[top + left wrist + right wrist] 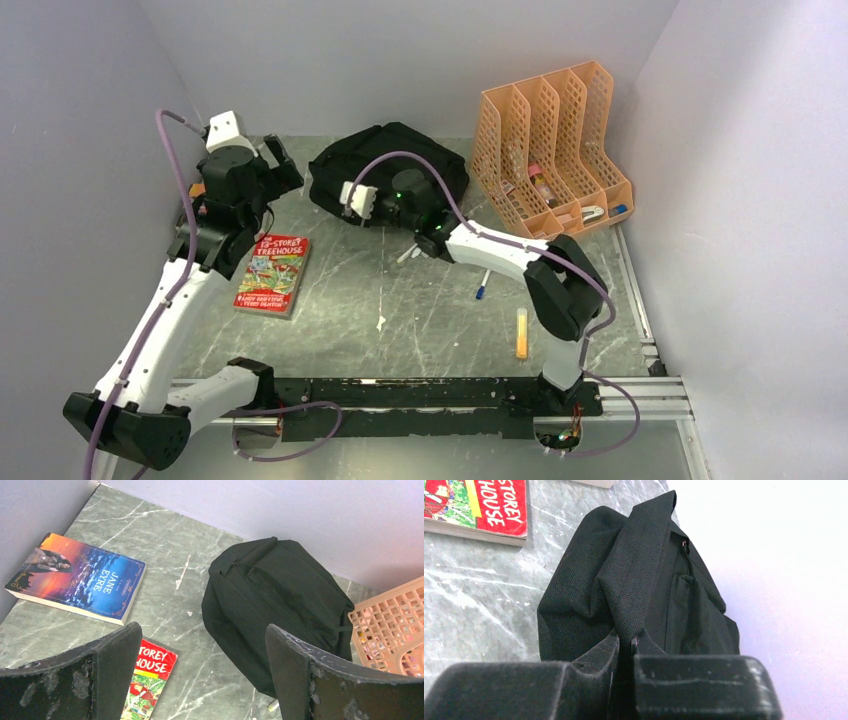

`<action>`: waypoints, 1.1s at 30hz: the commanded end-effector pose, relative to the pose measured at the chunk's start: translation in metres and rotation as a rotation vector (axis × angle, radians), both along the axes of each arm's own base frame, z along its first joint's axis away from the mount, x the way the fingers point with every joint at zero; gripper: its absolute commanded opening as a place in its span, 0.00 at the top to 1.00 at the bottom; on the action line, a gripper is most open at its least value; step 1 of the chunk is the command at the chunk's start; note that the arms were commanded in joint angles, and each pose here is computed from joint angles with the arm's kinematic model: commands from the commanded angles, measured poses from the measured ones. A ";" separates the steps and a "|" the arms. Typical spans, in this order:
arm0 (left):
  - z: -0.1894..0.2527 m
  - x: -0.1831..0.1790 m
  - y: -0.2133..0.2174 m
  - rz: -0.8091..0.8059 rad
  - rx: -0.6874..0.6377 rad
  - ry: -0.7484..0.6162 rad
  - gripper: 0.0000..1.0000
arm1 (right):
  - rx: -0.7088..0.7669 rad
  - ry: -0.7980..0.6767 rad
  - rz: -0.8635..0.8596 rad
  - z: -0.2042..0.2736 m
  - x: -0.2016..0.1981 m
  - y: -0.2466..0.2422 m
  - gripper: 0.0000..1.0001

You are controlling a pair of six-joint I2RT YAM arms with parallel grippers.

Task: Pack the student bag
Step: Move the student bag to the center of the board.

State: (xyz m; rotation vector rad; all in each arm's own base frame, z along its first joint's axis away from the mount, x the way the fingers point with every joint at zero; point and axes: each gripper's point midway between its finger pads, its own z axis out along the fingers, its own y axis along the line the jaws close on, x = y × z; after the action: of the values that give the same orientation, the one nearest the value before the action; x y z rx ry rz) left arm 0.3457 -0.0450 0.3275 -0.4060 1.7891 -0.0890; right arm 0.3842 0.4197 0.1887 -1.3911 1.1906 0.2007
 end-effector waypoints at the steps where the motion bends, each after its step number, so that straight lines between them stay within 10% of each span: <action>1: -0.006 -0.004 0.000 0.001 -0.035 0.058 0.02 | 0.021 -0.047 0.108 0.047 -0.015 -0.003 1.00; 10: -0.056 -0.005 0.005 -0.021 -0.141 0.237 0.02 | -0.027 -0.082 0.268 0.048 -0.064 -0.023 1.00; 21: 0.010 -0.038 0.057 0.170 -0.069 0.139 0.03 | -0.054 -0.208 0.425 0.052 -0.030 0.040 1.00; 33: -0.005 -0.054 0.066 0.201 -0.026 0.173 0.02 | -0.033 -0.205 0.620 0.055 -0.110 0.069 1.00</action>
State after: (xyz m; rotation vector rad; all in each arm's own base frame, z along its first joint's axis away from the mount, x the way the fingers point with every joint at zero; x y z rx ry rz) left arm 0.2935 0.0151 0.3512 -0.6257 1.8279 -0.0069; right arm 0.3153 0.4877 0.1923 -1.7690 0.7516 0.4292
